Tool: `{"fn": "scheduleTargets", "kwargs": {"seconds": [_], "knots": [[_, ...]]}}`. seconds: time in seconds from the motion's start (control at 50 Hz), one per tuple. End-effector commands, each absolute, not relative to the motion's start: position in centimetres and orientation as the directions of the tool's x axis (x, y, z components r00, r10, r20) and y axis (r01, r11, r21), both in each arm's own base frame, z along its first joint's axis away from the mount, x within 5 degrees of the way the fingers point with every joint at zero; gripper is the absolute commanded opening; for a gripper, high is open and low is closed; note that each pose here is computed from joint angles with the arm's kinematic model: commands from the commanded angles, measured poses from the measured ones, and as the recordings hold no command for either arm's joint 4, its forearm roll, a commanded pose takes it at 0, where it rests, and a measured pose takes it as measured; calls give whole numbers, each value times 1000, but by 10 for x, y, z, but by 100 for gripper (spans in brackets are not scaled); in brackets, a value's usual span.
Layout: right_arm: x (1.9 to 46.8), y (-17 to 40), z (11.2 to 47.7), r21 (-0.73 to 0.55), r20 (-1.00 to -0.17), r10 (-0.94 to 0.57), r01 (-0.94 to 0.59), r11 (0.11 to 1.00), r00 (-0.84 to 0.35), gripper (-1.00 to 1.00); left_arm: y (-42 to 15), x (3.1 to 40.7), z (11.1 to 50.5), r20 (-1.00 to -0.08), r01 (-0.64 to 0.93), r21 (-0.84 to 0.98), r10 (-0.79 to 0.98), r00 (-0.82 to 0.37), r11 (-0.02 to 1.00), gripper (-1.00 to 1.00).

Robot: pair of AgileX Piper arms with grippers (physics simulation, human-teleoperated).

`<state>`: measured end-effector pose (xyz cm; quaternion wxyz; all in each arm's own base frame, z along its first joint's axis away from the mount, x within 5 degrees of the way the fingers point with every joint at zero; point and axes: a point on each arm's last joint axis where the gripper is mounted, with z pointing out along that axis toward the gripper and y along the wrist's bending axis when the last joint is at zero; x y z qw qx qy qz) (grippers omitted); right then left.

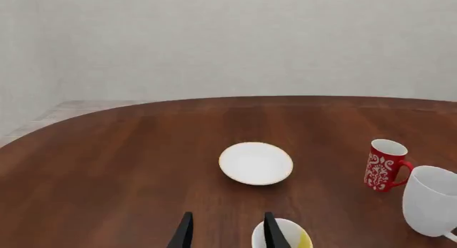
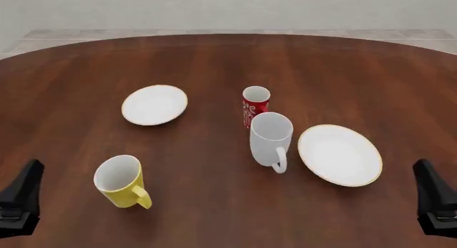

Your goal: Put the white mug on the left plate.

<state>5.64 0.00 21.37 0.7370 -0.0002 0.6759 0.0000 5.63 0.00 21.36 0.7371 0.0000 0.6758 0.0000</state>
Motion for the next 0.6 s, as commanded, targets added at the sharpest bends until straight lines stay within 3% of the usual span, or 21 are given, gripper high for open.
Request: {"fn": "scheduleTargets", "kwargs": {"seconds": [0.02, 0.6], "knots": [[58, 0, 215, -4, -997, -3, -7, 1000, 82, 100, 0, 57, 214, -996, 0, 0, 0, 86, 1000, 100], [62, 1, 235, -14, -995, -12, -17, 1000, 97, 100, 0, 57, 214, -996, 0, 0, 0, 86, 1000, 100]]}}
